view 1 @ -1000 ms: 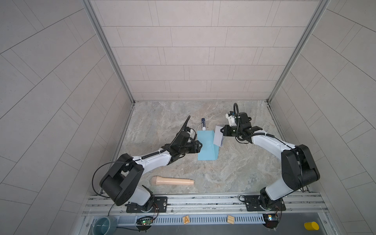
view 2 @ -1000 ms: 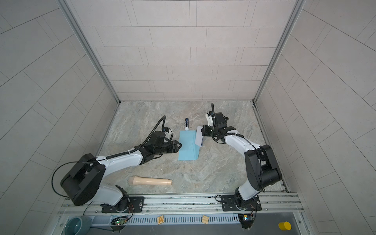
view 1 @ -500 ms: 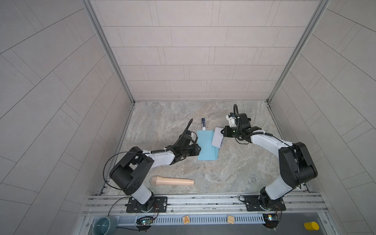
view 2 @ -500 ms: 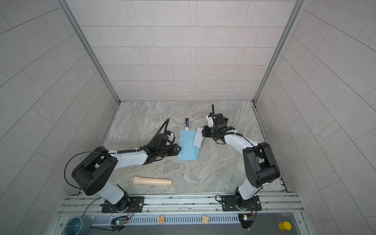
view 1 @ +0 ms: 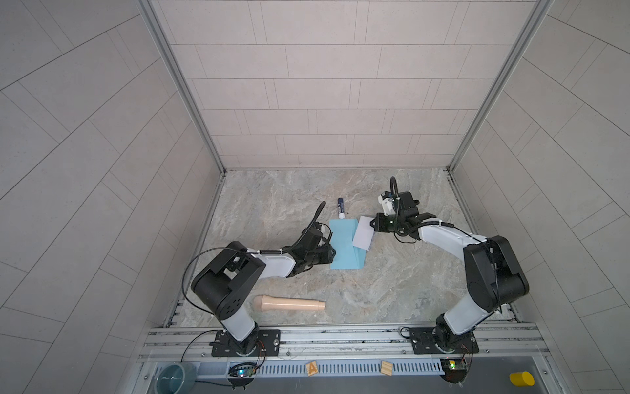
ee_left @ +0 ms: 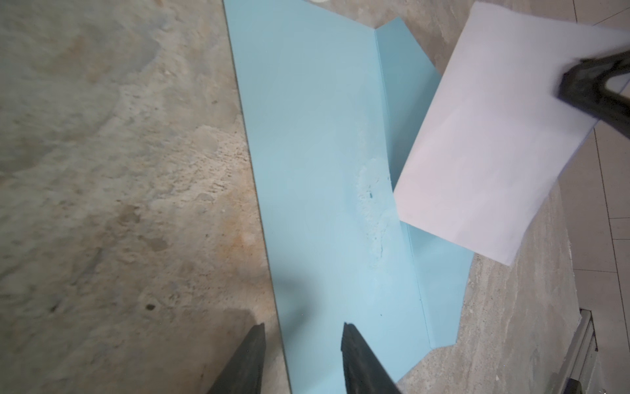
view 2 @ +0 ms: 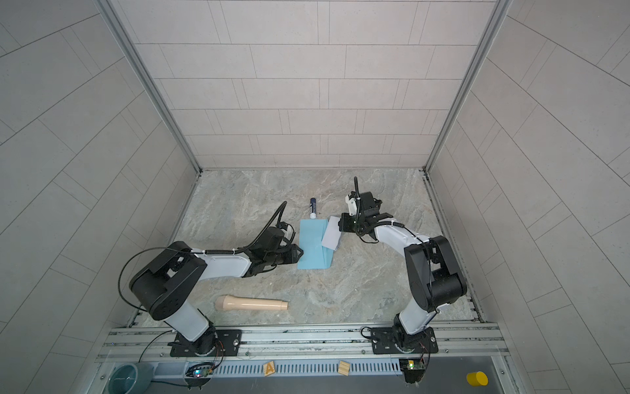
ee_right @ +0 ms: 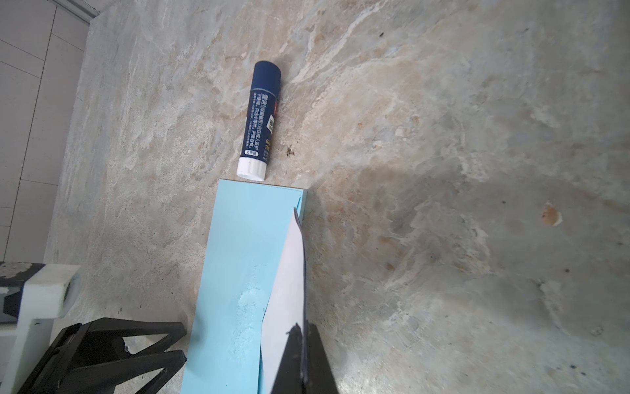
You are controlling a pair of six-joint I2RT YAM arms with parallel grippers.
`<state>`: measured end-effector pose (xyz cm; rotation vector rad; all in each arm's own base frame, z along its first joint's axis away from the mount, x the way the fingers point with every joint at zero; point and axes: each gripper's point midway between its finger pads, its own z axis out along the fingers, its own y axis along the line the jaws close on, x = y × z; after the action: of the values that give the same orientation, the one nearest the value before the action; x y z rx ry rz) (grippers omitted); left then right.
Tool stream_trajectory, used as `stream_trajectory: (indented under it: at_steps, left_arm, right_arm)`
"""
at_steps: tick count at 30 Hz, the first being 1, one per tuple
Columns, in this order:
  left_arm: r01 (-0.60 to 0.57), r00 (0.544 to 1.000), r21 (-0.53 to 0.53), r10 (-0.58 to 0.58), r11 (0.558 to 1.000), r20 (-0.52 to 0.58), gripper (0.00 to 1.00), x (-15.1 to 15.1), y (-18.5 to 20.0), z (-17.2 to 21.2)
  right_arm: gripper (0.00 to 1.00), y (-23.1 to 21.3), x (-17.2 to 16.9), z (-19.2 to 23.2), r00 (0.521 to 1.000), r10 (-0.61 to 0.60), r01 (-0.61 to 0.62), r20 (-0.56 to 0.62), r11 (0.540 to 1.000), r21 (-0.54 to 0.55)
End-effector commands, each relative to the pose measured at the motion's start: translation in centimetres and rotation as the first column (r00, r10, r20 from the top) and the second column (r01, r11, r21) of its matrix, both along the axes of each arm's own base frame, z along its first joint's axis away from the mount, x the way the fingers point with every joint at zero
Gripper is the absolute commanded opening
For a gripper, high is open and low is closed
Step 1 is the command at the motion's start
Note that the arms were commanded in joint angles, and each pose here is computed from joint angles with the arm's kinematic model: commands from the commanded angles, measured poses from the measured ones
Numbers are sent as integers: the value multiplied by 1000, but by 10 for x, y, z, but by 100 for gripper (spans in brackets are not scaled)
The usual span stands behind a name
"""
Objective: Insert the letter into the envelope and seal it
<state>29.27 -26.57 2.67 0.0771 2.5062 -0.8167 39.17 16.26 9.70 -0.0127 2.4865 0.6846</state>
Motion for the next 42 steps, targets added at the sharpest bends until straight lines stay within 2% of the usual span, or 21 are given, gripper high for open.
stream_trajectory:
  at_steps: [1, 19, 42]
  left_arm:
    - [-5, 1000, 13, 5, 1000, -5, 42, -2, 1, -8]
    - [-10, 1000, 12, 10, 1000, -22, 39, -3, -1, -16]
    - [-14, 1000, 7, 14, 1000, -22, 38, -2, -2, -16]
  right_arm:
    - [0, -3, -4, -9, 999, -5, 5, -37, 1000, -7]
    - [0, 1, -10, -18, 996, 56, -62, -71, 995, -82]
    - [0, 12, -15, -38, 988, 81, -95, -135, 991, -99]
